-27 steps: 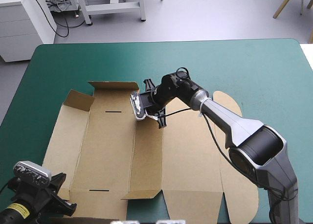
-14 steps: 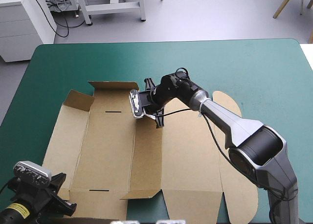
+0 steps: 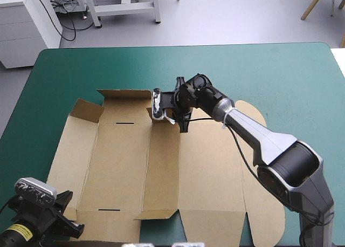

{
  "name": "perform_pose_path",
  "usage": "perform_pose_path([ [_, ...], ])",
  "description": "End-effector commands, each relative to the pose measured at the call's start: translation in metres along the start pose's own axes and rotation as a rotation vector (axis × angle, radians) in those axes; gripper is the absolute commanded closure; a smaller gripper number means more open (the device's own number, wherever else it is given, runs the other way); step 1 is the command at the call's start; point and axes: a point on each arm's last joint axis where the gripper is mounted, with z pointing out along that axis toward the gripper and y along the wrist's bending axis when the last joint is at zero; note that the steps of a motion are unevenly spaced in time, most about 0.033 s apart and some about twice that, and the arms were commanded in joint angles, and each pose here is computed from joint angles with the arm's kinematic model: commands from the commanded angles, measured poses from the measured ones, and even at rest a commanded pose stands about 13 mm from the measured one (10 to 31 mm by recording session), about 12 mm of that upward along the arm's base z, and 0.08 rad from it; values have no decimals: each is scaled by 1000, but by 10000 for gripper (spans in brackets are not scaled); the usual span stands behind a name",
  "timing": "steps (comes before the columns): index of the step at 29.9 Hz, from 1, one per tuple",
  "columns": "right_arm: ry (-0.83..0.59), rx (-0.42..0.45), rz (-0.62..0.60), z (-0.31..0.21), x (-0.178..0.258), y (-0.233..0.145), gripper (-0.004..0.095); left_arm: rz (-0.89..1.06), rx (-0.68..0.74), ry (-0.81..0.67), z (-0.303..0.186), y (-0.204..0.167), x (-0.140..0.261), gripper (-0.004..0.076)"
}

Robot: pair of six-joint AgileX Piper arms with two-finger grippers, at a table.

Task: Fold the box

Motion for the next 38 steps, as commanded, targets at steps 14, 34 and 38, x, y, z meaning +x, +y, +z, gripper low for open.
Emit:
perform_pose_path([
  [14, 221, 137, 670, -124, 114, -40, 925, -2, -13, -73, -6, 1, -11, 734],
  [34, 96, 342, 1410, -271, 197, 77, 927, -35, -3, -73, -5, 1, -12, 734],
  [38, 89, 351, 1466, -274, 197, 127, 928, -35, -3, -73, -5, 1, -12, 734],
])
